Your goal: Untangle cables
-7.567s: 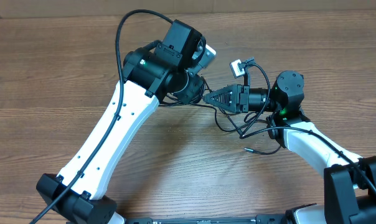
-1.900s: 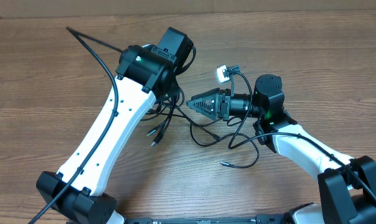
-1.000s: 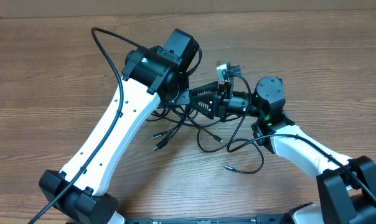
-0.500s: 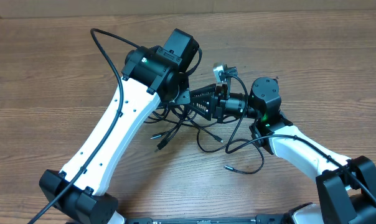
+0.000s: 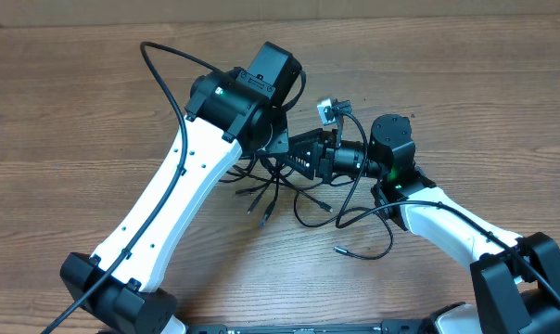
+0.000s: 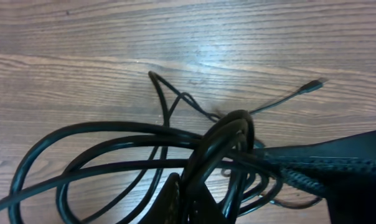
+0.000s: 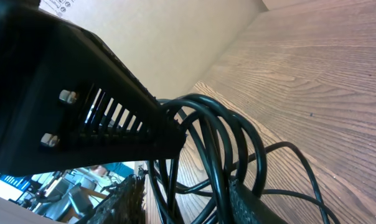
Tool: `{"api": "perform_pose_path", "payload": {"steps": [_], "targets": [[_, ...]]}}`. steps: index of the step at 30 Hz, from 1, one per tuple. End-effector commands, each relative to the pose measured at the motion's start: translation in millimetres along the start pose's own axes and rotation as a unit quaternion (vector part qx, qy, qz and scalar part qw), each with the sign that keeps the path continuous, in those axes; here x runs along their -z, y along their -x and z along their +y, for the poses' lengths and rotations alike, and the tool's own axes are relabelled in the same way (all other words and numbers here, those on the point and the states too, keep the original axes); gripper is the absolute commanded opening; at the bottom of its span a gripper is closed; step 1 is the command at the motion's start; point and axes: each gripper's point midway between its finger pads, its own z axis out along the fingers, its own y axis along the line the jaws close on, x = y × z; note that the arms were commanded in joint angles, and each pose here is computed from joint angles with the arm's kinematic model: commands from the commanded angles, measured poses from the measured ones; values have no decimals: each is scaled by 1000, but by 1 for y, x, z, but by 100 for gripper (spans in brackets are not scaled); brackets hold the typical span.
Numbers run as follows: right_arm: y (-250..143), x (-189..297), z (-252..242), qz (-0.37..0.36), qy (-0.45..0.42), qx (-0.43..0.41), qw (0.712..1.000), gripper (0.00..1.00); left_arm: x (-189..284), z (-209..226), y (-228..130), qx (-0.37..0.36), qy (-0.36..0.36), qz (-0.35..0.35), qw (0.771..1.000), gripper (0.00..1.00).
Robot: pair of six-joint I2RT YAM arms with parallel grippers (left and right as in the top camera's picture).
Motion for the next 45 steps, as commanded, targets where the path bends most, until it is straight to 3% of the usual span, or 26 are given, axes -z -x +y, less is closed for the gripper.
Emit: {"api": "perform_pose_path", "payload": {"steps": [1, 10, 15, 19, 23, 26, 32, 36, 39, 45], "targets": [[-8, -9, 18, 17, 27, 10, 999, 41, -1, -13, 3, 2, -19, -7, 1000, 4], [-12, -12, 22, 22, 32, 11, 999, 37, -1, -6, 8, 3, -2, -20, 1000, 4], [-14, -12, 24, 27, 39, 11, 999, 4, -1, -8, 10, 4, -5, -26, 1000, 4], [-14, -12, 25, 28, 40, 11, 999, 4, -1, -10, 12, 4, -8, -30, 1000, 4], [-14, -12, 25, 28, 40, 11, 999, 17, -1, -11, 14, 4, -10, -32, 999, 4], [-14, -12, 25, 28, 40, 11, 999, 4, 0, -7, 18, 5, 2, -45, 999, 4], [-14, -12, 24, 28, 39, 10, 999, 4, 0, -5, 19, 8, 7, -48, 999, 5], [-8, -12, 18, 14, 20, -16, 1000, 4, 1, 12, 22, 89, 46, -65, 993, 5], [-2, -12, 10, -6, -2, -46, 999, 4, 5, 40, 19, 199, 106, -89, 970, 5], [3, -12, 7, -19, -13, -69, 997, 4, 9, 55, 15, 265, 138, -104, 949, 4]]}}
